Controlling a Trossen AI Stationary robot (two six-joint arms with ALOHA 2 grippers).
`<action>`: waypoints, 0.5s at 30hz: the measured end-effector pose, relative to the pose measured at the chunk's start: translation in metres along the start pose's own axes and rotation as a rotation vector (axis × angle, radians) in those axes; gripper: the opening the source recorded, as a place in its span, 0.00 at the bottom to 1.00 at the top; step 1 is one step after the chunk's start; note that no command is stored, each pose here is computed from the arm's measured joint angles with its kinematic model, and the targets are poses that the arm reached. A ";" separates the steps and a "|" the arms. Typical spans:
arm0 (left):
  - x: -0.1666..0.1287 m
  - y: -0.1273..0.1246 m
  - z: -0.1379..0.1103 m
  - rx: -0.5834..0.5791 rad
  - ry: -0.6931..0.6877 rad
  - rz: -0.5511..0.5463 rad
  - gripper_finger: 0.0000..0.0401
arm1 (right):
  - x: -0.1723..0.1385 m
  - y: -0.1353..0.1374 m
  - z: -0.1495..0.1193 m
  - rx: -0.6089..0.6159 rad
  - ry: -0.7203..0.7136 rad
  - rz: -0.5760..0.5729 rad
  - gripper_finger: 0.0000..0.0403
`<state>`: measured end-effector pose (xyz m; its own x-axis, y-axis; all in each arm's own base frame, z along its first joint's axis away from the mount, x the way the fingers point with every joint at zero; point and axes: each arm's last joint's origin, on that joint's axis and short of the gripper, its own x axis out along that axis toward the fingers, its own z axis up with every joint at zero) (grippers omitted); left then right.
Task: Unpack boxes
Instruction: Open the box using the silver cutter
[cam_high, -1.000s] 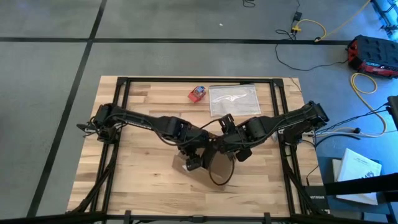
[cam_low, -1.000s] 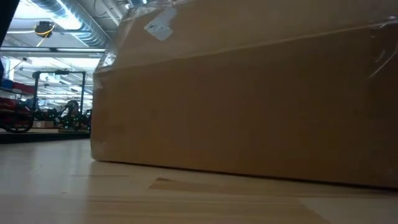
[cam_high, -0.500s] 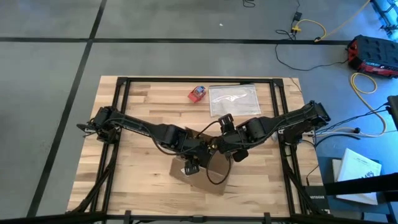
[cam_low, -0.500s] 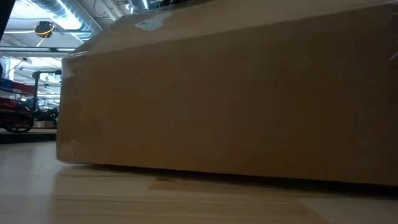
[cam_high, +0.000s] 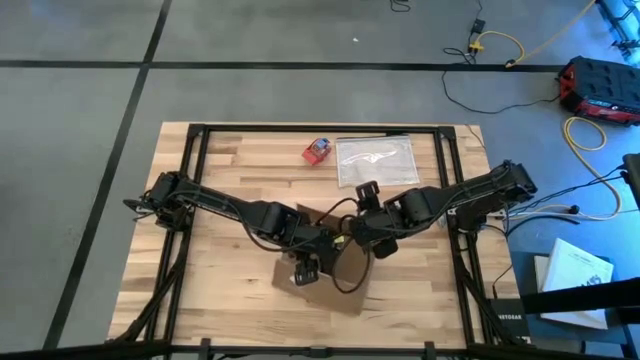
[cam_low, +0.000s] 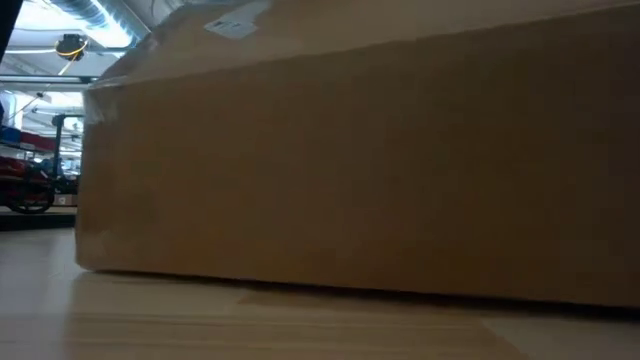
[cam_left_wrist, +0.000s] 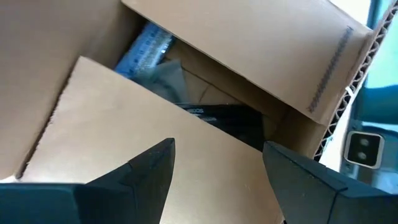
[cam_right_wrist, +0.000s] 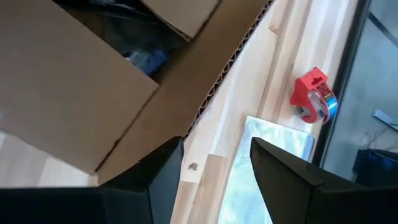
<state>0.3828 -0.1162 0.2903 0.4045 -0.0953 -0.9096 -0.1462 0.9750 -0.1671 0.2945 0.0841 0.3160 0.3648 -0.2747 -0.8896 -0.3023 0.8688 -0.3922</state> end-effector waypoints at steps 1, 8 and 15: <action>0.000 0.000 0.000 0.000 0.005 -0.009 0.58 | 0.001 0.000 -0.001 0.001 0.007 -0.002 0.45; -0.013 0.001 -0.001 -0.004 -0.008 -0.032 0.58 | 0.021 0.010 -0.010 0.001 0.067 0.033 0.45; -0.027 0.000 -0.001 0.003 -0.053 -0.048 0.58 | 0.034 0.016 -0.016 0.018 0.102 0.040 0.45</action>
<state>0.3709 -0.1139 0.3147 0.4585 -0.1315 -0.8789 -0.1228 0.9701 -0.2092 0.2880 0.0825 0.2758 0.2609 -0.2798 -0.9240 -0.2987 0.8867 -0.3528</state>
